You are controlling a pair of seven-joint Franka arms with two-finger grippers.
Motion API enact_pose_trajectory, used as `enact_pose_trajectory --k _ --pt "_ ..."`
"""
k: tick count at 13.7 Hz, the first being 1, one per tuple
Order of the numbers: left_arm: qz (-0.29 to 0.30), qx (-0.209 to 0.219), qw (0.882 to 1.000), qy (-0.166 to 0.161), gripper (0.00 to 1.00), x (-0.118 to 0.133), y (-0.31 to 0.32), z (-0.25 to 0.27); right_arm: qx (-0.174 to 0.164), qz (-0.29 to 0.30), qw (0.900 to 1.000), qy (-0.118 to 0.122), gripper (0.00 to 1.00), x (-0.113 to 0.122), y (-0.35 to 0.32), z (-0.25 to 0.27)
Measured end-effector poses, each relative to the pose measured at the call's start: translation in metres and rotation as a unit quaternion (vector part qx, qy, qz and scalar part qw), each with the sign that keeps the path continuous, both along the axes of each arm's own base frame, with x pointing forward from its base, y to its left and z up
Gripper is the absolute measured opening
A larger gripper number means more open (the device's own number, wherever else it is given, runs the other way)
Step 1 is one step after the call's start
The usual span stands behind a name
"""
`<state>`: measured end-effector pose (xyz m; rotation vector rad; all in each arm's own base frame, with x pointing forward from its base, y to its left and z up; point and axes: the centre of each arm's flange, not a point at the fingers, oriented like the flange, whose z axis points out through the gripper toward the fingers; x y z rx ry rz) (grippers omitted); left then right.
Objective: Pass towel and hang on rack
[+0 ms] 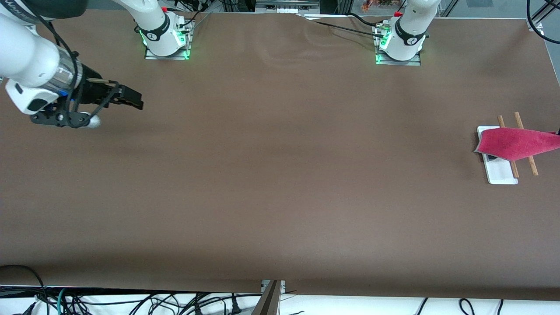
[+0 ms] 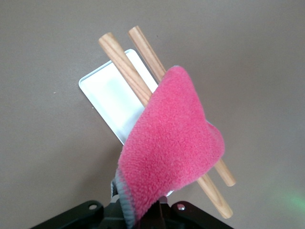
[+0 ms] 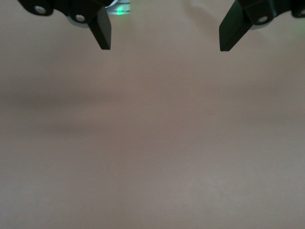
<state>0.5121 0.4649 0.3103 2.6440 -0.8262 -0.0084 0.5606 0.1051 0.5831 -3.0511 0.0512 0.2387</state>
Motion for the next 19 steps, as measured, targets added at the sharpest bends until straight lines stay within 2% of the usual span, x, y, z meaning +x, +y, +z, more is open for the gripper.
enact_pose_trajectory --k 5,6,15,16,19 --pt "0.007 -0.003 1.0 0.003 0.02 -0.005 0.008 -0.011 -0.011 0.044 0.999 -0.023 1.0 0.006 -0.047 -0.001" --pt "0.007 -0.003 1.0 0.003 0.06 -0.005 0.009 -0.014 -0.015 0.048 0.998 -0.024 1.0 0.006 -0.046 -0.001" --pt "0.017 0.006 1.0 -0.004 0.95 -0.011 0.023 -0.03 -0.048 0.078 0.995 -0.034 1.0 0.004 -0.023 0.0" --pt "0.017 0.007 1.0 -0.009 1.0 -0.017 0.031 -0.041 -0.049 0.078 0.995 -0.034 1.0 0.004 -0.023 0.0" --pt "0.012 0.003 1.0 -0.013 1.0 -0.025 0.041 -0.06 -0.066 0.085 0.993 -0.042 1.0 0.005 -0.02 0.006"
